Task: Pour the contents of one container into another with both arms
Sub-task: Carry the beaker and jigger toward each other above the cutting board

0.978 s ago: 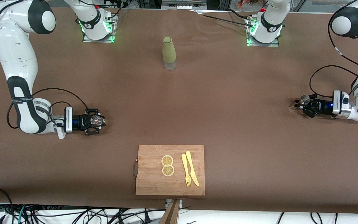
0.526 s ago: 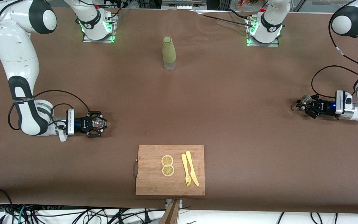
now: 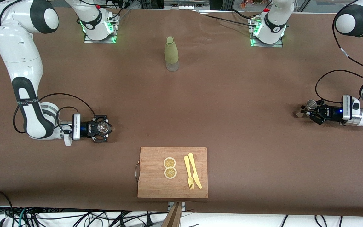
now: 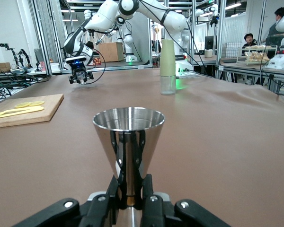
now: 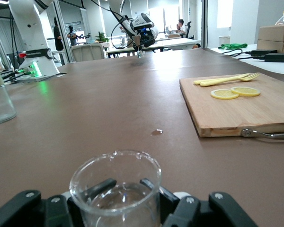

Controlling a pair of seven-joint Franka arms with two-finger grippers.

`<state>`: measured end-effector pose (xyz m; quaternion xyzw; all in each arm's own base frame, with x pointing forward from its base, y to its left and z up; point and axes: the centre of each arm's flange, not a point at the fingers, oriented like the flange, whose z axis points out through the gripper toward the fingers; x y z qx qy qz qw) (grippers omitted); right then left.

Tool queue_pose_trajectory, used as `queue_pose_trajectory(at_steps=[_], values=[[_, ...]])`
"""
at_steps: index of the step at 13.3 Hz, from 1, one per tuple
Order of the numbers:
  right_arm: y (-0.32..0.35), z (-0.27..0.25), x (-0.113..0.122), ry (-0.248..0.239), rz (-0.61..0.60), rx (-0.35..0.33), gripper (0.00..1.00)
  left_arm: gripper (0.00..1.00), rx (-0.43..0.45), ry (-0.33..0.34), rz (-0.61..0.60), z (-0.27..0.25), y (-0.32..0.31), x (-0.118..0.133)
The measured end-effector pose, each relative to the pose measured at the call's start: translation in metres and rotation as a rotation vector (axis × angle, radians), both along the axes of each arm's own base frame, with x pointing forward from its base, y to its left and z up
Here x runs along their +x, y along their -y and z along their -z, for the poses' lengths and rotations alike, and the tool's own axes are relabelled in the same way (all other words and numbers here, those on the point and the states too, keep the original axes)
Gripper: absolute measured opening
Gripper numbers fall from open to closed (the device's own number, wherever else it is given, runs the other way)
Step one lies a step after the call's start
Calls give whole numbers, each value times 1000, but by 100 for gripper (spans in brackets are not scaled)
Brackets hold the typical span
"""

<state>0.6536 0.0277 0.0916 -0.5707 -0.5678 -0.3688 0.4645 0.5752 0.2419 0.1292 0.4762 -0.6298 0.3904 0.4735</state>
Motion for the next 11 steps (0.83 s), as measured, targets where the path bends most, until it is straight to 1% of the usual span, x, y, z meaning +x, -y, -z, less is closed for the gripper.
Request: queue_pose_trajectory(at_steps=[2,4,6,8,9,11], values=[[-15,-4,5,-16,17,-8,30,22,15,-29,17,-7,29,18],[-33,-10,11,-28,39,-20,30,22,37,-79,31,-10,66,37],[-57,-14,16,-40,63,-36,30,22,67,-115,40,-13,113,58],[-83,-16,18,-53,70,-51,30,22,70,-158,38,-18,170,77],[-93,-17,18,-56,69,-59,30,22,74,-166,40,-19,201,85],[-111,-22,19,-59,66,-62,30,22,87,-150,49,-20,265,98]])
